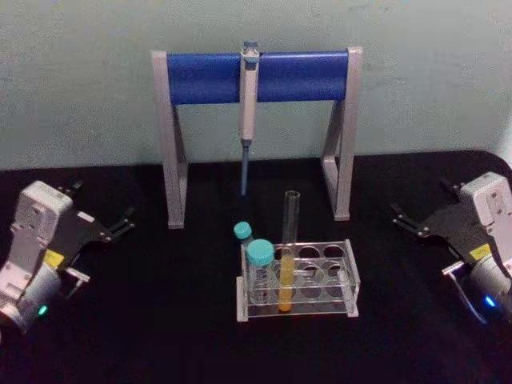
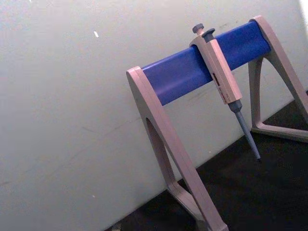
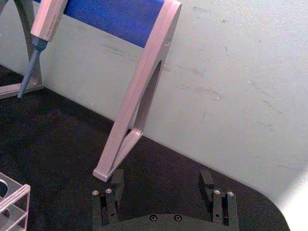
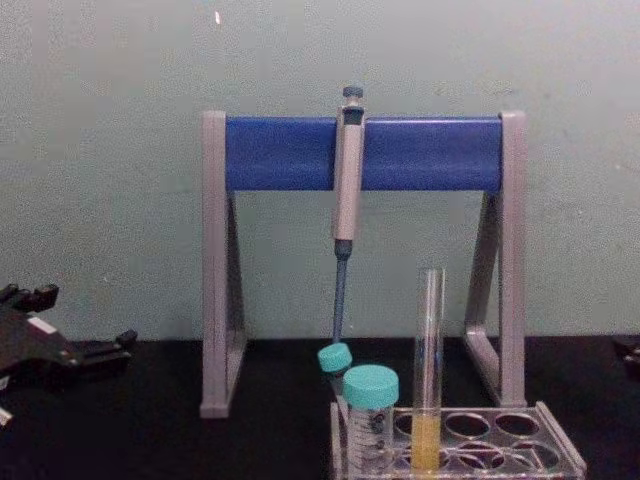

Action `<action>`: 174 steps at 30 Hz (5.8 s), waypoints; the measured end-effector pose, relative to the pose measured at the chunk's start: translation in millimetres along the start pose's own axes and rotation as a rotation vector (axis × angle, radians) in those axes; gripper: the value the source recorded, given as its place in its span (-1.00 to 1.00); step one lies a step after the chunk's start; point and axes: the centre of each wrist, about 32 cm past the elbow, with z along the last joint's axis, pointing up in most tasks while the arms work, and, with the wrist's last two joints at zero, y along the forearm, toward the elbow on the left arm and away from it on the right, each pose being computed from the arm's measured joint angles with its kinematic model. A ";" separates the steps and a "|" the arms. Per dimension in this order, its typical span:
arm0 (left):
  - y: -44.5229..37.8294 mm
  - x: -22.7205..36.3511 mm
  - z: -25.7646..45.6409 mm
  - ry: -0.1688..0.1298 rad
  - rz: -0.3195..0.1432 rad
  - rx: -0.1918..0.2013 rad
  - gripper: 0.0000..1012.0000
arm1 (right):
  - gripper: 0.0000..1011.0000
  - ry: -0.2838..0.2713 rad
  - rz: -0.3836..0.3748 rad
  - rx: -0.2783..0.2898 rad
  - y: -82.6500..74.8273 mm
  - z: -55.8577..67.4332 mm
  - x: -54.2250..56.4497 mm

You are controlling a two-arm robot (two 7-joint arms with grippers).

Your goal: Pick up the test tube from the test tube rack, shake it, then place it back into the test tube rack.

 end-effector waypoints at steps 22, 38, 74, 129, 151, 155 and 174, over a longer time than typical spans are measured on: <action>0.0 0.0 0.0 0.000 0.000 0.000 0.98 | 0.98 0.036 0.018 -0.007 -7.3 -4.4 -3.6; 0.0 0.0 0.0 0.000 0.000 0.000 0.98 | 0.98 0.229 0.151 0.036 -29.0 -4.3 -22.4; 0.0 0.0 0.0 0.000 0.000 0.000 0.98 | 0.98 0.495 0.549 0.067 2.1 34.4 -51.3; 0.0 0.0 0.0 0.000 0.000 0.000 0.98 | 0.47 0.468 0.558 0.033 35.2 42.8 -53.6; 0.0 0.0 0.0 0.000 0.000 0.000 0.98 | -0.53 0.470 0.558 0.034 35.0 42.5 -53.8; 0.0 0.0 0.0 0.000 0.000 0.000 0.98 | -0.53 0.470 0.558 0.034 35.0 42.5 -53.8; 0.0 0.0 0.0 0.000 0.000 0.000 0.98 | -0.53 0.402 0.567 0.053 32.6 46.3 -56.2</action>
